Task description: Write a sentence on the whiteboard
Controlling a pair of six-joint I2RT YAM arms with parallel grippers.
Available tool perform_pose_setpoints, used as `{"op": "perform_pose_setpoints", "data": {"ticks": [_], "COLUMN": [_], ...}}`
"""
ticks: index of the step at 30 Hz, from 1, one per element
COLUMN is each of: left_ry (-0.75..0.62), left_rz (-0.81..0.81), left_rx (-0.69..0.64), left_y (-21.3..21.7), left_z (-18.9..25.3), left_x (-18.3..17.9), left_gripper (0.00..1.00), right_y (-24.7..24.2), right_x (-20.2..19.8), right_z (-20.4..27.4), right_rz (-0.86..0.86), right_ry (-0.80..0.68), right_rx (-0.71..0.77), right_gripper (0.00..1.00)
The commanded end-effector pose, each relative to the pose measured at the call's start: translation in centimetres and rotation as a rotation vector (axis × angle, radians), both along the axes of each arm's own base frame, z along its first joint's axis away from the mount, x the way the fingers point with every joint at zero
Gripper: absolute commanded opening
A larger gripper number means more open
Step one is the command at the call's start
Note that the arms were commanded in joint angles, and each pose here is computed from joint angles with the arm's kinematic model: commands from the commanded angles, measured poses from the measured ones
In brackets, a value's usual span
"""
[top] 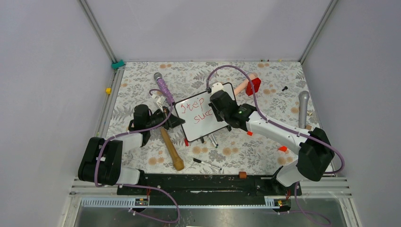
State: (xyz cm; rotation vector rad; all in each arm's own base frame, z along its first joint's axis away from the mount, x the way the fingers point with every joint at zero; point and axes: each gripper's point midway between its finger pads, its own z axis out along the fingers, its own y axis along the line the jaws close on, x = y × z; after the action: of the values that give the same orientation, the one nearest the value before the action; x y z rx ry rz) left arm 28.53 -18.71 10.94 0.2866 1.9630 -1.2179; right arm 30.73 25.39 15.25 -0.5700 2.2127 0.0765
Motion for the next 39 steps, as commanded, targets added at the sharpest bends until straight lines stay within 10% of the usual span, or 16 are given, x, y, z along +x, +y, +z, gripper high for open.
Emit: {"op": "perform_pose_setpoints", "data": {"ticks": [1, 39], "left_ry": [0.012, 0.013], "left_rz": [0.107, 0.107], "left_rx": [0.076, 0.077], "left_y": [1.5, 1.5], "left_z": [-1.5, -1.5], "left_x": [1.8, 1.8], "left_gripper": [0.0, 0.0], "right_y": [-0.4, 1.1], "right_x": [1.6, 1.9], "right_z": [1.1, 2.2], "right_rz": [-0.06, -0.01], "right_ry": [-0.046, -0.024], "right_rx": [0.012, 0.088], "right_gripper": [0.0, 0.0]}}
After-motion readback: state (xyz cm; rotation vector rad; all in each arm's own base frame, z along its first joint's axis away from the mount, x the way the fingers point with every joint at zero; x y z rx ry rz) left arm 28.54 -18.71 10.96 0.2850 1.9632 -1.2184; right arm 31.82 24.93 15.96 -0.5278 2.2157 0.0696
